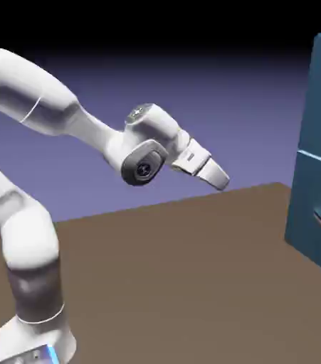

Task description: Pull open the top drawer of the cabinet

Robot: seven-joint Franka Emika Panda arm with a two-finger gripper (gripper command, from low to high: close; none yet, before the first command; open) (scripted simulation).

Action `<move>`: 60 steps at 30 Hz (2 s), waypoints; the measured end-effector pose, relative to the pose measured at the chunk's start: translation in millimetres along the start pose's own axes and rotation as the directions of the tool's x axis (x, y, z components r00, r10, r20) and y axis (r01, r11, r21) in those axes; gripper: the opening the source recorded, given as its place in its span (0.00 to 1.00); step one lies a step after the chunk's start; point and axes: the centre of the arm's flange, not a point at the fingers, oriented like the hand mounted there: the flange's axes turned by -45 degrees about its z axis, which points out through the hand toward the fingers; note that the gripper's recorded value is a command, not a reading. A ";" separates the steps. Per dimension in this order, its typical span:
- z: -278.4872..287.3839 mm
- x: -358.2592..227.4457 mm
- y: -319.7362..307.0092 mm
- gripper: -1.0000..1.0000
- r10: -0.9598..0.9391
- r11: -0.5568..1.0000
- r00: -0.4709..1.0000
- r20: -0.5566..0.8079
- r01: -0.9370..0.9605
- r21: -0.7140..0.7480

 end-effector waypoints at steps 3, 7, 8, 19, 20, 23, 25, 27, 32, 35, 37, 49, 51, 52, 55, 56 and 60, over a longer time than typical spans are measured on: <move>-20.8 30.1 -11.7 0.50 -0.221 0.975 0.972 -0.074 0.222 0.011; -51.4 66.0 -23.9 0.50 -0.486 0.872 0.857 -0.170 0.490 -0.023; -59.4 74.2 -26.3 0.50 -0.545 0.835 0.816 -0.191 0.548 -0.040; -146.6 147.2 -30.0 0.50 -0.949 0.276 0.196 -0.246 0.894 -0.353; -153.7 152.4 -28.2 0.50 -0.963 0.218 0.135 -0.232 0.897 -0.384; -173.3 167.1 -20.9 0.50 -0.985 0.047 -0.038 -0.170 0.881 -0.471; -184.7 176.2 -14.4 0.50 -0.983 -0.065 -0.145 -0.115 0.851 -0.521; -194.6 184.6 -6.8 0.50 -0.969 -0.173 -0.243 -0.051 0.810 -0.561; -211.5 204.0 16.5 0.50 -0.887 -0.425 -0.440 0.138 0.667 -0.612; -215.7 214.7 32.6 0.50 -0.811 -0.560 -0.525 0.259 0.566 -0.605; -215.9 221.5 43.9 0.50 -0.749 -0.642 -0.569 0.339 0.496 -0.585; -168.9 258.5 108.2 0.50 -0.237 -0.967 -0.677 0.697 0.095 -0.237; -153.3 263.8 116.5 0.50 -0.134 -0.988 -0.677 0.723 0.033 -0.151; -144.8 266.4 120.3 0.50 -0.081 -0.994 -0.676 0.732 0.003 -0.107; -116.3 273.5 129.5 0.50 0.081 -0.996 -0.669 0.739 -0.089 0.029; -105.9 275.7 131.9 0.50 0.136 -0.990 -0.664 0.735 -0.120 0.075; -60.3 282.9 137.4 0.50 0.354 -0.935 -0.635 0.687 -0.244 0.256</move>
